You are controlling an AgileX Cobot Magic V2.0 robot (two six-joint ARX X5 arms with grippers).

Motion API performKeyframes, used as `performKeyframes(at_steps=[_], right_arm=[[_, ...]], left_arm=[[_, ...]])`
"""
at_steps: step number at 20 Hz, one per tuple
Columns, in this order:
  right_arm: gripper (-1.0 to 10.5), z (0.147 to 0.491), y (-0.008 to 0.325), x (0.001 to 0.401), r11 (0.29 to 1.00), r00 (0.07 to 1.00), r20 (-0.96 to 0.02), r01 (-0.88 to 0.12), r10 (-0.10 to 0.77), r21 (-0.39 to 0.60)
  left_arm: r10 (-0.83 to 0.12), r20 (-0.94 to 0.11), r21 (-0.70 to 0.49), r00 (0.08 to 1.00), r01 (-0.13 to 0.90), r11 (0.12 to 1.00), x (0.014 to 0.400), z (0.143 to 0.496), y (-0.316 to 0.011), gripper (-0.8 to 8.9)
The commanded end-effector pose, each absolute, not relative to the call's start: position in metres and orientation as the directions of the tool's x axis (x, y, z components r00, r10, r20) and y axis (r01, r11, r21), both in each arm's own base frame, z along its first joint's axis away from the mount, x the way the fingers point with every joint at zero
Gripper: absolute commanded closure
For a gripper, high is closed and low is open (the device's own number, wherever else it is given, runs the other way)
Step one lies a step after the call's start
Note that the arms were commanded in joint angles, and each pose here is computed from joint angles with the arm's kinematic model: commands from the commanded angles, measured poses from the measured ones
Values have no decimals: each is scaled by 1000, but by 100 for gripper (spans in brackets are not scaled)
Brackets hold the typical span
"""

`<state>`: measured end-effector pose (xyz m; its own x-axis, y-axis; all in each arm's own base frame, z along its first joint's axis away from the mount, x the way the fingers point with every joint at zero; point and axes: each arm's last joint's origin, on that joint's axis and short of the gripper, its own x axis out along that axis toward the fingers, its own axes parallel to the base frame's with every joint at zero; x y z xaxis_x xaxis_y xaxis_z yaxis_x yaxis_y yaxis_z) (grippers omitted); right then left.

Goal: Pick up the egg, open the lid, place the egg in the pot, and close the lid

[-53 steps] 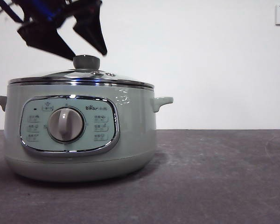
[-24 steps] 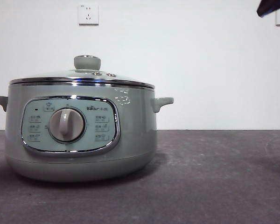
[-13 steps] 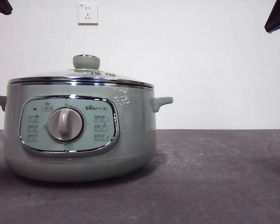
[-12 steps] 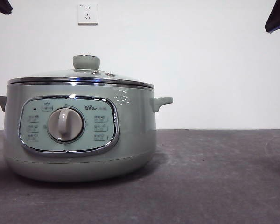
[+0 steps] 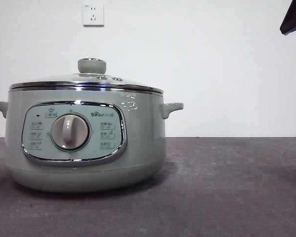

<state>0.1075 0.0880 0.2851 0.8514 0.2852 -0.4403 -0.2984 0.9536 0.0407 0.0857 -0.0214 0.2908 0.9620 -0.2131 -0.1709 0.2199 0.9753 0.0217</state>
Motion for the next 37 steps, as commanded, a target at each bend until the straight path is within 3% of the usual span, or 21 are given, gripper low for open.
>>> performKeyframes(at_steps=[1, 6, 12, 32, 37], right_arm=[[945, 283, 88, 108, 955, 851, -442, -293, 284, 48], [945, 283, 88, 108, 955, 851, -442, -293, 284, 48], [945, 283, 88, 108, 955, 851, -442, -293, 284, 48], [945, 283, 88, 108, 956, 852, -442, -291, 281, 45], [945, 293, 67, 98, 961, 893, -360, -274, 268, 35]], left_arm=[[-170, -137, 27, 976, 175, 984, 87, 261, -15, 816], [-60, -101, 26, 993, 63, 998, 95, 197, -5, 816], [-32, -160, 17, 987, 35, 999, 98, 151, -3, 817], [-28, -194, 19, 981, 32, 999, 97, 146, -2, 816], [-27, -194, 19, 981, 31, 999, 97, 146, -2, 816]])
